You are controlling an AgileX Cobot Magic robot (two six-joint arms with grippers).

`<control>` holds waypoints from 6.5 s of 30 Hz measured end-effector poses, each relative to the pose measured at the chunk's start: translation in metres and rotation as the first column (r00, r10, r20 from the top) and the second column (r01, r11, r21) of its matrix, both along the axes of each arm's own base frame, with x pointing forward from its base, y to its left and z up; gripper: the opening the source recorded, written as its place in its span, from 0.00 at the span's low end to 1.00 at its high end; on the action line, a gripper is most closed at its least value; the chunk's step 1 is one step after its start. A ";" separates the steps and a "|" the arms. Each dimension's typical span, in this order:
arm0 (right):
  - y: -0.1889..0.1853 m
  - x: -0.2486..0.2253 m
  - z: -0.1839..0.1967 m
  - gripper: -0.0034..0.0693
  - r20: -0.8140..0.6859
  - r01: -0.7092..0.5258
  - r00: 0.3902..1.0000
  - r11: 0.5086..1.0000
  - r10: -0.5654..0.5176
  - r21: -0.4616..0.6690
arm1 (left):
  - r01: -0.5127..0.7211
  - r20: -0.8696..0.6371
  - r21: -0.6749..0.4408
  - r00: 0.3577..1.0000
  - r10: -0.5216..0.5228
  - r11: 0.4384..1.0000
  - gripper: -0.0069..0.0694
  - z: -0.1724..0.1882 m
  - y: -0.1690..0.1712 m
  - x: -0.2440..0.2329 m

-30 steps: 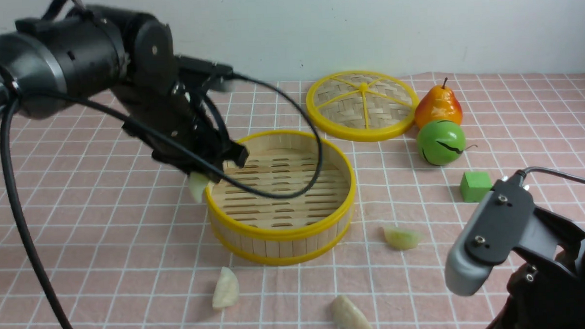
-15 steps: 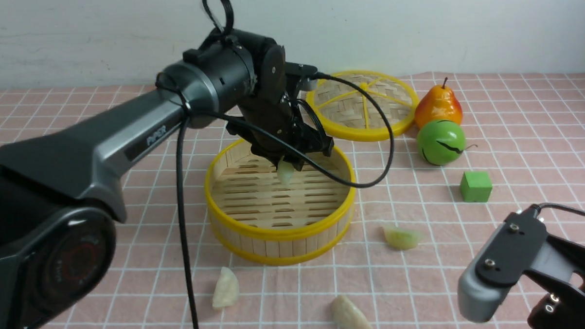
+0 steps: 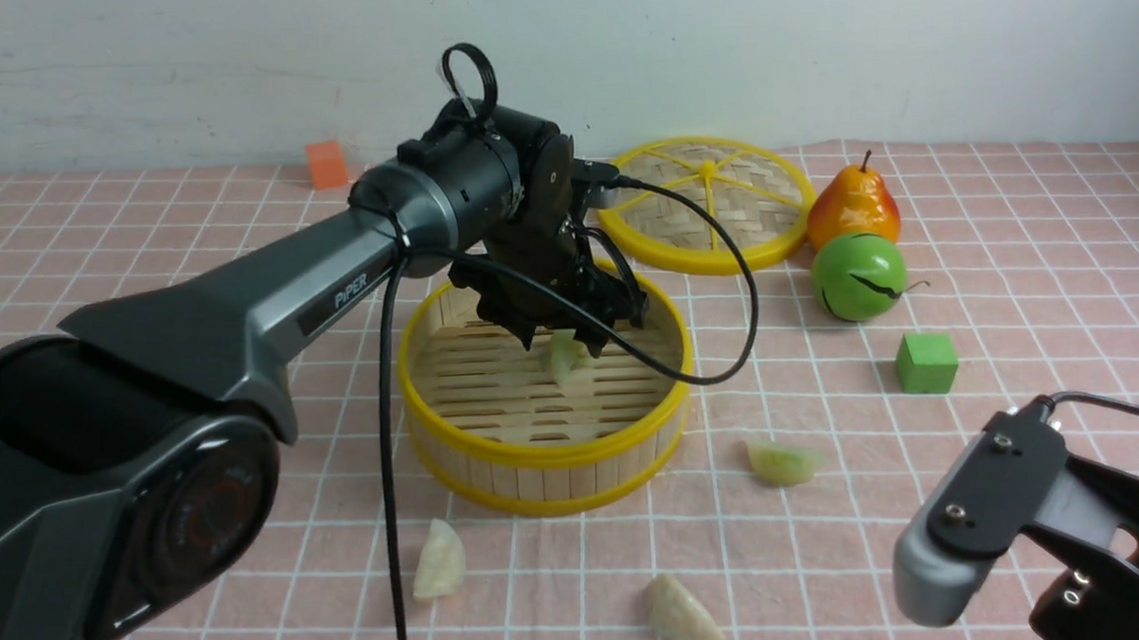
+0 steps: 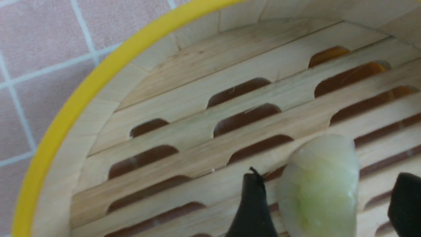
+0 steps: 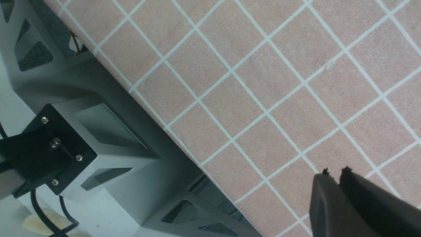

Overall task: Put the dumplings into the steamer on the table with the pink tablecloth.
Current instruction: 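Place the dumpling into the bamboo steamer basket with the left gripper, then reach for and grasp a dumpling on the table with the left gripper, then place the dumpling into the bamboo steamer basket with the left gripper, then reach for and grasp a dumpling lying on the table beside the steamer, then place the dumpling in the bamboo steamer basket with the right gripper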

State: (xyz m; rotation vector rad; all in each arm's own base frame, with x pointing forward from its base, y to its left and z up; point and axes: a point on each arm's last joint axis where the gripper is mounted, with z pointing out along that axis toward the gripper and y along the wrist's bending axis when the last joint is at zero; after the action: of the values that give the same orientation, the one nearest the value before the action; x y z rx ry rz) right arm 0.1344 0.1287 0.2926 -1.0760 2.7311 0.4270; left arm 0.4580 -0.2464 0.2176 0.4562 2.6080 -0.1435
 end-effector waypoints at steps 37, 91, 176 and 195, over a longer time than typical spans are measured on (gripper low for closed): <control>0.001 0.010 0.002 0.19 0.120 -0.009 0.993 1.000 0.008 0.012 | -0.117 -0.253 -0.012 0.961 0.110 0.993 0.79 0.031 0.091 -0.182; -0.001 0.013 0.002 0.26 0.154 -0.012 0.988 1.000 0.013 -0.009 | -0.065 -0.118 0.097 0.990 0.077 0.993 0.43 -0.010 0.015 -0.018; 0.189 0.230 -0.023 0.37 0.359 -0.077 0.930 0.997 0.082 -0.028 | -0.011 0.289 -0.367 0.949 0.125 0.930 0.07 0.081 0.215 -0.406; 0.205 0.257 -0.073 0.77 0.321 -0.019 0.946 0.994 0.052 -0.106 | -0.018 0.268 -0.356 0.956 0.120 0.934 0.07 0.079 0.216 -0.408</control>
State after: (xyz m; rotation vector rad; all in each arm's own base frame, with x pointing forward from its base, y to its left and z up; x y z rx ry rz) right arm 0.3918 0.3333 0.2198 -1.1104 2.4669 0.1023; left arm 0.0505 -0.0307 0.2965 0.2346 2.2456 -0.4740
